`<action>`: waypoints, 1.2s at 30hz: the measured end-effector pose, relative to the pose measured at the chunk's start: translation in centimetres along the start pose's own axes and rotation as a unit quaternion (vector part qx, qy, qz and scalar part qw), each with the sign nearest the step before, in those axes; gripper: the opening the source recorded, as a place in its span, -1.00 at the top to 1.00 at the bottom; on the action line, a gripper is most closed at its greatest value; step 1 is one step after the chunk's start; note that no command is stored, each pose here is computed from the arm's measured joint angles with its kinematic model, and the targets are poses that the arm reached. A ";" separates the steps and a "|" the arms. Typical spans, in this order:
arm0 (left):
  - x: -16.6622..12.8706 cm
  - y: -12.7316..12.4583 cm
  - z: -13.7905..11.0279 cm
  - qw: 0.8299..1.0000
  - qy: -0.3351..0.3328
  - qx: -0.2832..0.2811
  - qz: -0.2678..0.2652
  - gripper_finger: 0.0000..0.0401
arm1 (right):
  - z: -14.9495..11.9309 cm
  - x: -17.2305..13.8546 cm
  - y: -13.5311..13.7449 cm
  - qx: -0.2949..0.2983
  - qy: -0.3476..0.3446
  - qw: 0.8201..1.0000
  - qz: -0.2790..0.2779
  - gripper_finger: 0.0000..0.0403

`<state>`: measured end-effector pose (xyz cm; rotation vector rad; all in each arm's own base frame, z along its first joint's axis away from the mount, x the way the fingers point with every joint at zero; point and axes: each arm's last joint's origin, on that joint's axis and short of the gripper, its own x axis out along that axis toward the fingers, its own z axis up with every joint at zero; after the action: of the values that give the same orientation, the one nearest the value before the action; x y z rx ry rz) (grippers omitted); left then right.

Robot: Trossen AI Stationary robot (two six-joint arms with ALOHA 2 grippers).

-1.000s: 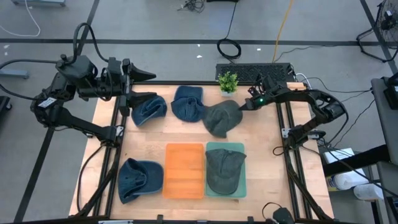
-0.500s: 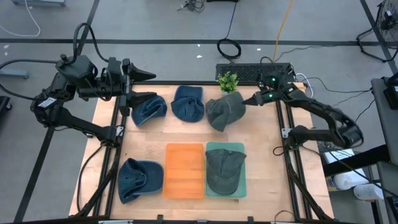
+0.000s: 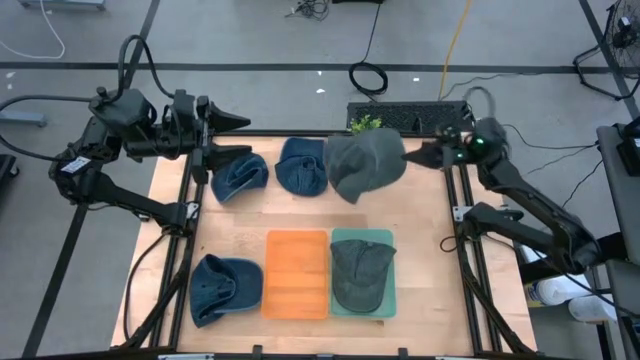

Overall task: Pick & Place hat
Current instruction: Put the black cap into the green bin

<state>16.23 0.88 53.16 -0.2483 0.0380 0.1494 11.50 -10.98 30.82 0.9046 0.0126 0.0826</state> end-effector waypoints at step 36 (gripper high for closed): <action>0.1 -0.5 2.6 0.984 -0.143 0.108 0.021 -0.75 | 6.3 8.9 16.0 -0.379 -0.330 0.856 0.122 1.00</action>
<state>16.48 1.12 55.80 -0.0075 -0.2250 0.2210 19.61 -5.34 47.50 0.0959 -0.7350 0.0034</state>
